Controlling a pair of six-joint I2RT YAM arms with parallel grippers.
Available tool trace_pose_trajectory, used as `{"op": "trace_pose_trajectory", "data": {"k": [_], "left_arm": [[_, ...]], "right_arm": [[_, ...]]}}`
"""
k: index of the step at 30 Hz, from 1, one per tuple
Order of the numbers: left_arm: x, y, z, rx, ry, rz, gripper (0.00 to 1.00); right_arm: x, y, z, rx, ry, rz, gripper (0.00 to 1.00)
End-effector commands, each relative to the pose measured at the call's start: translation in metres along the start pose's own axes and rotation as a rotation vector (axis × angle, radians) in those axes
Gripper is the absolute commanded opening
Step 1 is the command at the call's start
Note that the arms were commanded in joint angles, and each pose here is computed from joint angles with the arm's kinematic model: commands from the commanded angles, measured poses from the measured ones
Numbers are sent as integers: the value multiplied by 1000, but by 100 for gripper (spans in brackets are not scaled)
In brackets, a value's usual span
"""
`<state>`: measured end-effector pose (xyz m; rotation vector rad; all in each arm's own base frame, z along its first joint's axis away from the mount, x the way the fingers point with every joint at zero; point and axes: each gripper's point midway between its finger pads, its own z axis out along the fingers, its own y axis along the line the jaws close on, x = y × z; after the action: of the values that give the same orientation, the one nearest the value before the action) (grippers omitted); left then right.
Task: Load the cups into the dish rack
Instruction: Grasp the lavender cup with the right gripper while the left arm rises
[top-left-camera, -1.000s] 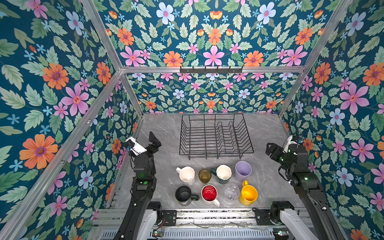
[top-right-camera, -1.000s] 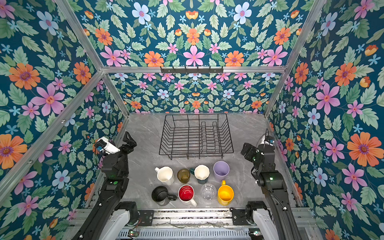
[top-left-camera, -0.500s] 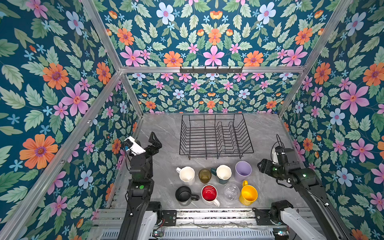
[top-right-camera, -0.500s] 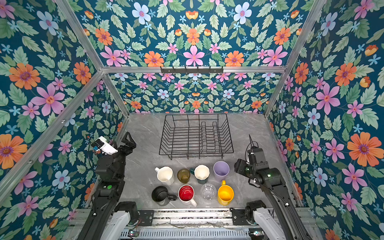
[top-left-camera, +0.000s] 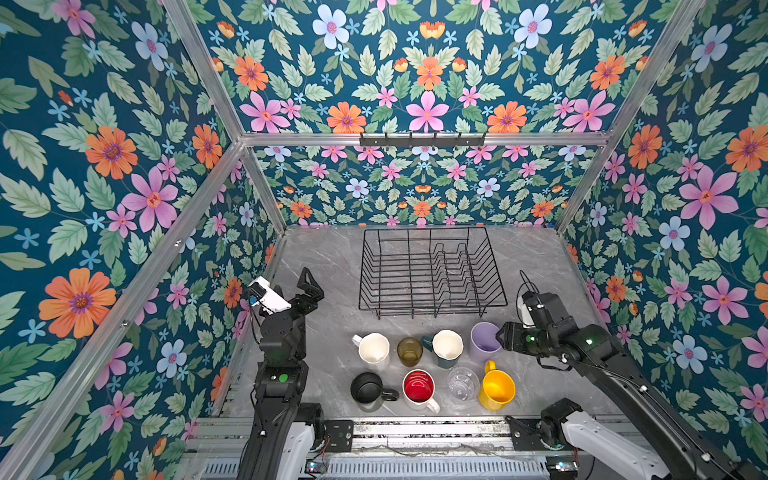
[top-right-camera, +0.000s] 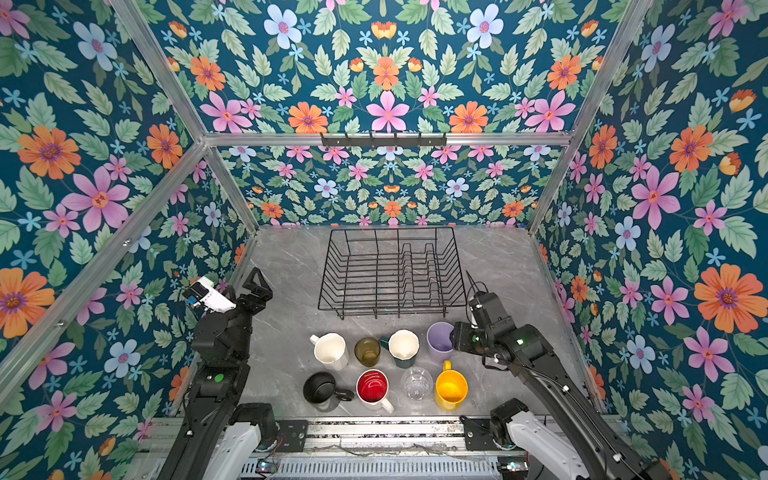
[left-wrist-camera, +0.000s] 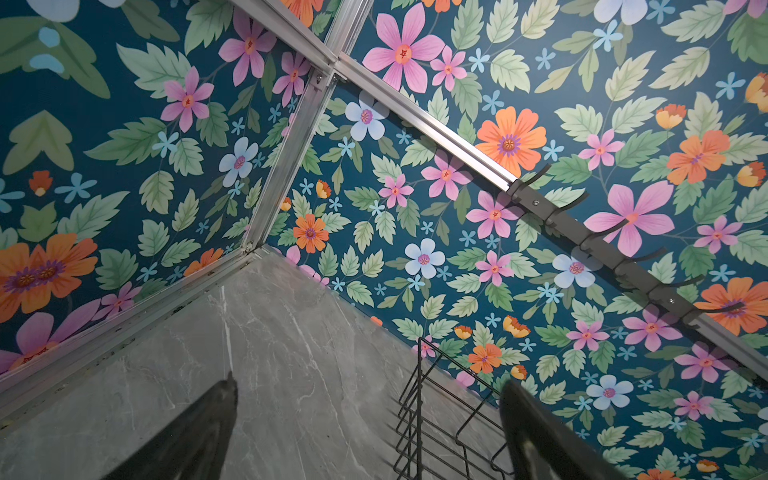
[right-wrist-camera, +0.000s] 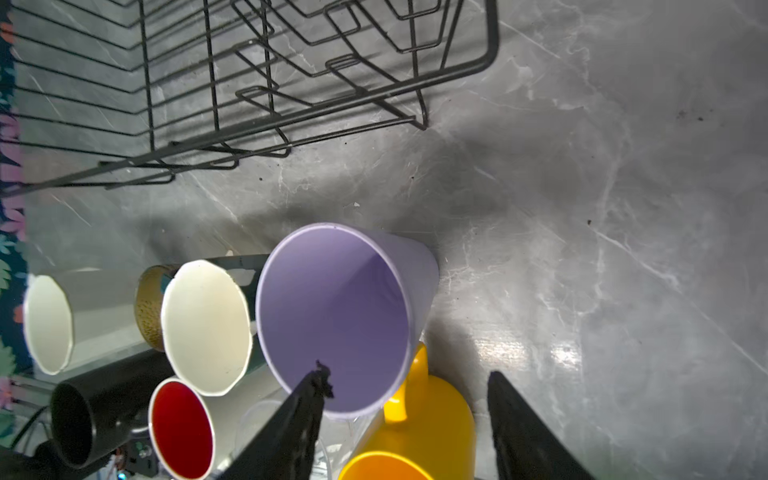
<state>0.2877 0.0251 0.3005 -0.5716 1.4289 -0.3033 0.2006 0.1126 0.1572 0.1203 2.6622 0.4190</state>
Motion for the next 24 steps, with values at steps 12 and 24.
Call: {"op": "trace_pose_trajectory", "data": {"k": [12,24], "left_arm": [[-2,-1,-4,8,-6,-13,100],[-3,-2,-4,12,-9,-19,100]], "right_arm": [[-15,-10,36,139,-38,-17,40],[-14,-22,30,192,-50,-44,0]]}}
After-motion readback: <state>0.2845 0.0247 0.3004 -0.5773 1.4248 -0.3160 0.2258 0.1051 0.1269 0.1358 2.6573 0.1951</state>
